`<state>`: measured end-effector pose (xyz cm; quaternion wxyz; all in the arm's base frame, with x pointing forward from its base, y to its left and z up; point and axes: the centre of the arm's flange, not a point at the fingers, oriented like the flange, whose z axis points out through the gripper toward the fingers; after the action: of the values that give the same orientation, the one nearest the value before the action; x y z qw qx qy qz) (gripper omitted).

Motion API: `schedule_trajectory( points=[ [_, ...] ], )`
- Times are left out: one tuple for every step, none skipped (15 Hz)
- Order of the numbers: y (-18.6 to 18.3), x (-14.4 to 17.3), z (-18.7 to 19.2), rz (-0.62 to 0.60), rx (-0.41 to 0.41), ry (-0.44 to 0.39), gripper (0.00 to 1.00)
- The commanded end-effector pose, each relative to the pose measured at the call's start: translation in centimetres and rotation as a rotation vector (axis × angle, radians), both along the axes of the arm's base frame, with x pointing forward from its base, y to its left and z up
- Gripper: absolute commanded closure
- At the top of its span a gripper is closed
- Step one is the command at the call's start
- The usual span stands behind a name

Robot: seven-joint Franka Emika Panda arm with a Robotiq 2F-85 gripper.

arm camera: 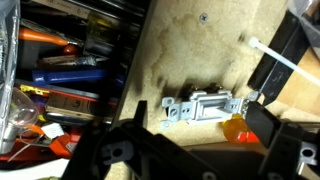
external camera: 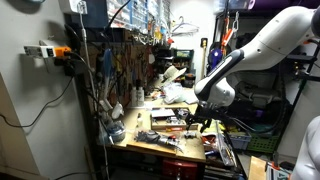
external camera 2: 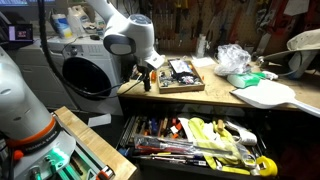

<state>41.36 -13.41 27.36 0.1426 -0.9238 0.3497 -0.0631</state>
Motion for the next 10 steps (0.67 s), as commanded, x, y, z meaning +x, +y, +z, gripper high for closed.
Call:
schedule_trajectory(
  points=[
    [-0.03, 0.89, -0.71, -0.013, -0.01, 0.002, 0.0],
    [-0.02, 1.03, -0.76, -0.01, -0.011, 0.004, 0.0],
    [0.0, 1.14, -0.85, -0.008, -0.012, 0.007, 0.0],
    [0.04, 1.26, -0.93, -0.006, -0.013, 0.009, 0.0],
    [0.07, 1.37, -1.04, -0.005, -0.016, 0.012, 0.0],
    [0.09, 1.45, -1.11, -0.004, -0.016, 0.014, 0.0],
    [0.09, 1.53, -1.16, -0.004, -0.016, 0.015, 0.0],
    [0.08, 1.62, -1.17, -0.003, -0.017, 0.016, 0.0],
    [0.11, 1.68, -1.2, -0.003, -0.017, 0.017, 0.0],
    [0.15, 1.73, -1.2, -0.003, -0.018, 0.018, 0.0]
  ],
)
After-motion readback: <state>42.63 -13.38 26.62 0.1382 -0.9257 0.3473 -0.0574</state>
